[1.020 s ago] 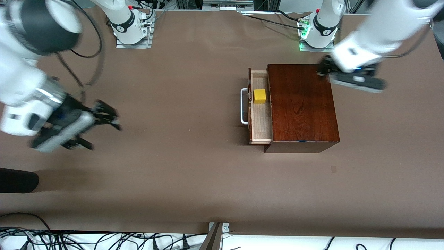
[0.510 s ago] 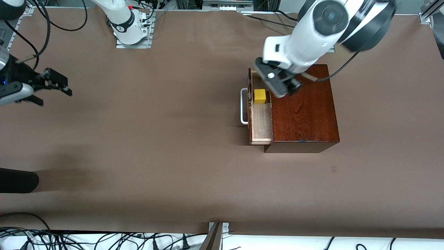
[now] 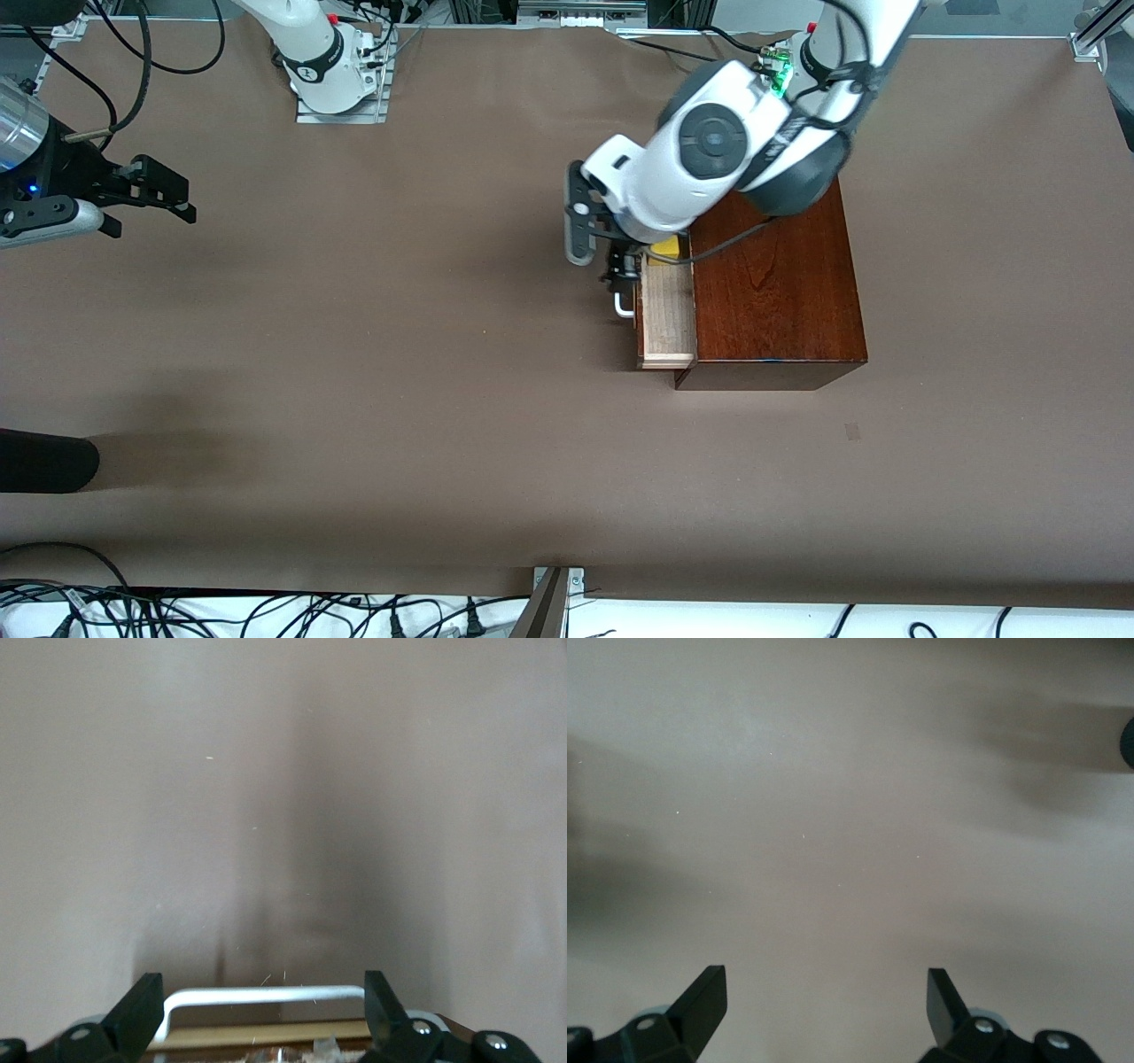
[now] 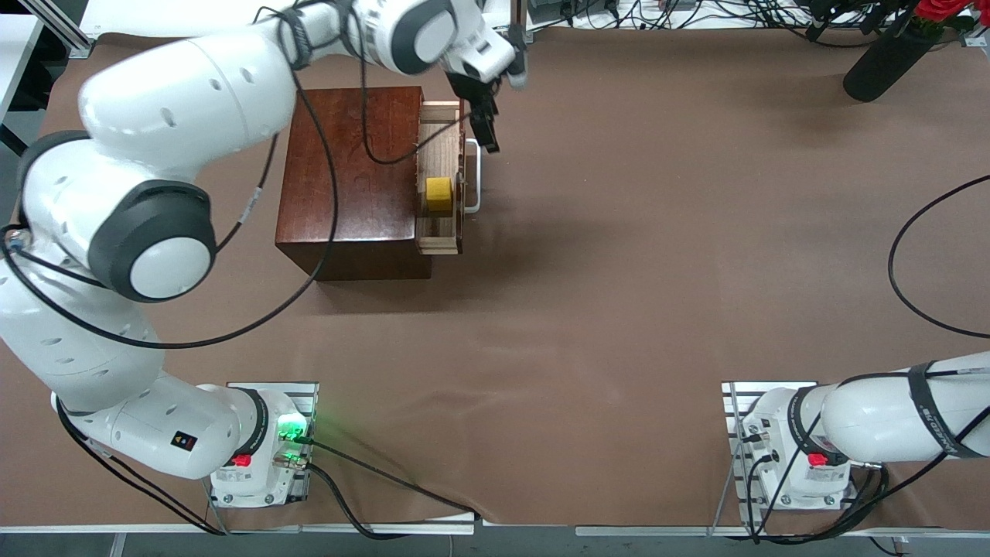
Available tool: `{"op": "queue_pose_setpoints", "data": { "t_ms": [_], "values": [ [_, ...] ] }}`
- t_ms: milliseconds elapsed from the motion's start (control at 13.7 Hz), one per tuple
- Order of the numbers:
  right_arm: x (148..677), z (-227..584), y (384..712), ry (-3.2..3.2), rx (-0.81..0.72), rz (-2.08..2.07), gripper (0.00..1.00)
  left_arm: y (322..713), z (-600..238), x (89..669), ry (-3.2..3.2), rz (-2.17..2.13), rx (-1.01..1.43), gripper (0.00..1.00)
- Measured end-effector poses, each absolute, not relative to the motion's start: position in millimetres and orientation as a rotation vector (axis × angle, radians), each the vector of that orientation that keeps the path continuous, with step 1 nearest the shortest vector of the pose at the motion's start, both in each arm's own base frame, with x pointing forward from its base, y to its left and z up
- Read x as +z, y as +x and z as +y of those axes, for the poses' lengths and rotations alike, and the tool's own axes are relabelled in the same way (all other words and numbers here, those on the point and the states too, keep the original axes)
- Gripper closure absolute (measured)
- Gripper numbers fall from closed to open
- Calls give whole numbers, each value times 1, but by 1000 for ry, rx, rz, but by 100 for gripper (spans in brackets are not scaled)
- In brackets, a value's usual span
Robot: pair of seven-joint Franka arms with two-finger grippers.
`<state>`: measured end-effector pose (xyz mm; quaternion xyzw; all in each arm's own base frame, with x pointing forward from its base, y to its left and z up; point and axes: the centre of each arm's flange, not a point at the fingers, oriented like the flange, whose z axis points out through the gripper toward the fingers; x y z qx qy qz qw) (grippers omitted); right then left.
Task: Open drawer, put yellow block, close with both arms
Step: 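Push the drawer front into the box with the left gripper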
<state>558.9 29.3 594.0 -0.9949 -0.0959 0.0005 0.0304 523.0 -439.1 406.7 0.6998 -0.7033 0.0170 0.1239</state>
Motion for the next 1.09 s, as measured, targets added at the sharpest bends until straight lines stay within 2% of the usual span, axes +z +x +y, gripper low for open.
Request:
{"op": "queue_pose_setpoints", "data": {
  "t_ms": [364,1093],
  "values": [
    [595,31,561,-3087,-9,-305,0,518,-456,323,1992,-2167,-82,0],
    [602,34,562,-3122,-35,-324,0,528,-411,311,2007,-2338,-424,0]
  ]
}}
